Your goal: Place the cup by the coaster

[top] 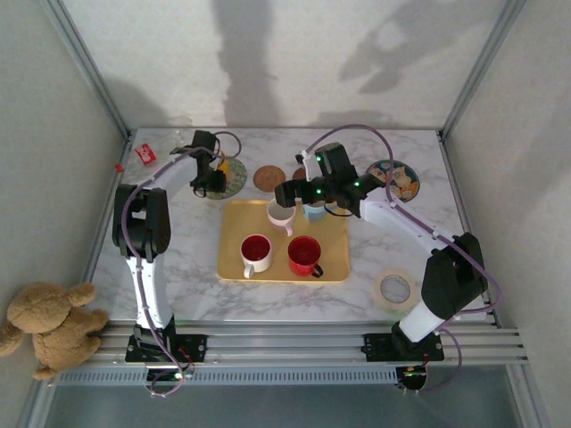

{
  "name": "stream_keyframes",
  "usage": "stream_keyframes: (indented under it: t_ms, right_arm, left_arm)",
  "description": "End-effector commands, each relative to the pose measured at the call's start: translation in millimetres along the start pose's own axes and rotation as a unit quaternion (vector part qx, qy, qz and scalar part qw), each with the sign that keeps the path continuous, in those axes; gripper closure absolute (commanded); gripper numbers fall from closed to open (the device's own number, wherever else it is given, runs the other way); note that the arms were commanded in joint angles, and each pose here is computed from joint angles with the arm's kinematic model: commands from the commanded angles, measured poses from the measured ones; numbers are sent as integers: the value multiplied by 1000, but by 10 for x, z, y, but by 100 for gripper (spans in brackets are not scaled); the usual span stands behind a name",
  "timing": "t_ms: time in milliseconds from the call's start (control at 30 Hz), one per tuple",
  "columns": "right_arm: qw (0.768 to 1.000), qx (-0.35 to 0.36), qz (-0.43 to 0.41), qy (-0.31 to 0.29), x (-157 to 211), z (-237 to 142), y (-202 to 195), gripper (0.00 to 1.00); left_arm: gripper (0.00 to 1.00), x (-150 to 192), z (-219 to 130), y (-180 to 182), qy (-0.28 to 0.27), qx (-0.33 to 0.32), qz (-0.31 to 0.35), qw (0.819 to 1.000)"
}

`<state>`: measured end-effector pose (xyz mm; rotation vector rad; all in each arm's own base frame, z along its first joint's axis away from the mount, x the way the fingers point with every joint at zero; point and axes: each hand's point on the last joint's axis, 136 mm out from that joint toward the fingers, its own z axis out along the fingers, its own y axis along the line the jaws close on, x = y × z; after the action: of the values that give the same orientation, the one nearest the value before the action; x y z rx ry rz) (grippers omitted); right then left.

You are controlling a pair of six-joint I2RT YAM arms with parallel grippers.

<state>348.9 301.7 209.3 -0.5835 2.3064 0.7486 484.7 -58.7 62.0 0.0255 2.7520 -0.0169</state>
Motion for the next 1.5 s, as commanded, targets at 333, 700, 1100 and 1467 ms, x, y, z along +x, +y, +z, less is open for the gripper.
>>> stream_keyframes:
  t_ms: [333, 700, 1100, 1467]
  right_arm:
    - [999, 3, -23, -26, -88, -263, 106, 1]
    - [999, 0, -39, -17, 35, -571, 186, 1]
    - [999, -7, -48, -9, 256, -871, 251, 1]
    - [999, -4, -37, 11, 659, -995, 191, 1]
  left_arm:
    - [38, -105, -1065, -52, -75, 27, 2, 997]
    - [13, 69, -2056, -459, -148, 119, 53, 980]
    - [0, 749, -2227, -788, -130, 154, 86, 976]
    - [0, 1461, -2070, -1120, -70, 190, 104, 974]
